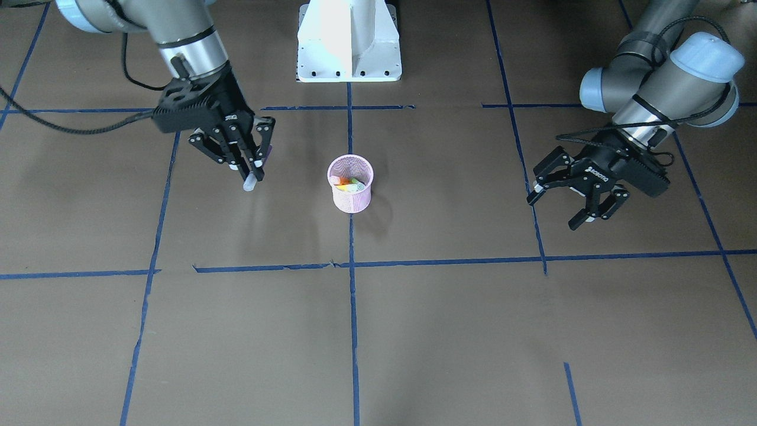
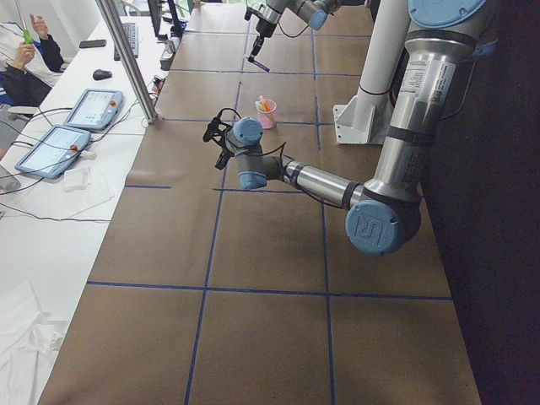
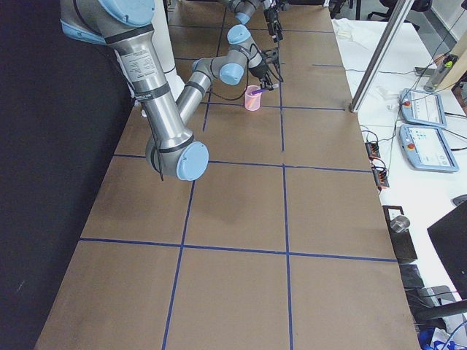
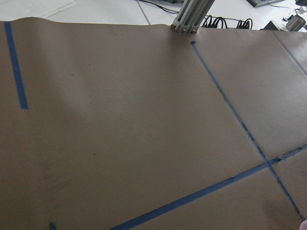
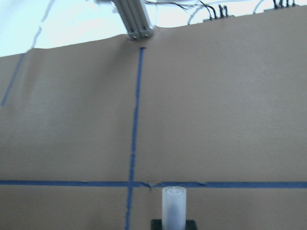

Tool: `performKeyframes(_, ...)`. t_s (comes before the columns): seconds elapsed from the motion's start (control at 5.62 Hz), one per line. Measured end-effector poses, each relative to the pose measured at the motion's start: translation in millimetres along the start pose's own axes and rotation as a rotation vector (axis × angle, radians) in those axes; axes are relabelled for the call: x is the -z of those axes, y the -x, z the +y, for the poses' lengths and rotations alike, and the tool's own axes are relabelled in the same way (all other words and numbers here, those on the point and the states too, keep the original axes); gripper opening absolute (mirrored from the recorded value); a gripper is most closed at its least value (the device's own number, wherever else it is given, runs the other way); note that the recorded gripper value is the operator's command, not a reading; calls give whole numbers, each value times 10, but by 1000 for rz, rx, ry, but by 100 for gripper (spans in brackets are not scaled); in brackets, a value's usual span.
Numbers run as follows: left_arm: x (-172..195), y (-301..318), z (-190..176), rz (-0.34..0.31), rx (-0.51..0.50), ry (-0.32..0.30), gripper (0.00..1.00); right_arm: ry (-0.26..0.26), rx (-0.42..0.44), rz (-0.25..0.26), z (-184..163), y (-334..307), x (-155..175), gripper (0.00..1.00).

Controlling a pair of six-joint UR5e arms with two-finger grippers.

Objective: Collect pens into pen holder
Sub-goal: 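Lift the purple marker with the right gripper toward the pink cup, then lower the purple marker into the pink cup with the right gripper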

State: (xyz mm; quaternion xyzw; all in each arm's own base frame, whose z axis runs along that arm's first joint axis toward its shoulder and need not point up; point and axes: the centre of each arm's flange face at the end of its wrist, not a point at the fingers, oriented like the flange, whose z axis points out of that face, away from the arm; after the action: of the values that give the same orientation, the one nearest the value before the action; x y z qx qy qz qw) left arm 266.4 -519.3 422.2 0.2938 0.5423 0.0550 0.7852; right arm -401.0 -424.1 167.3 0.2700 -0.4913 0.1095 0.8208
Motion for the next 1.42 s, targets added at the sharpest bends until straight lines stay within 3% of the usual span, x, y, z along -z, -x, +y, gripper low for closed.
performKeyframes(0.18,45,179,59,-27,-27,8,100,-116,41,-99,327,309,31,0)
performKeyframes(0.36,89,335,96,-51,-38,12,100,-194,91,-130,591,480,35,0)
performKeyframes(0.53,129,439,132,-63,-38,19,100,-249,144,-115,812,556,3,0)
performKeyframes(0.89,185,546,205,-67,-29,34,100,-335,210,-15,1104,607,-339,0)
performKeyframes(1.07,202,596,260,-73,-24,42,100,-346,226,3,1178,600,-469,0)
performKeyframes(1.42,209,626,288,-78,-20,46,100,-351,226,-10,1337,540,-724,0)
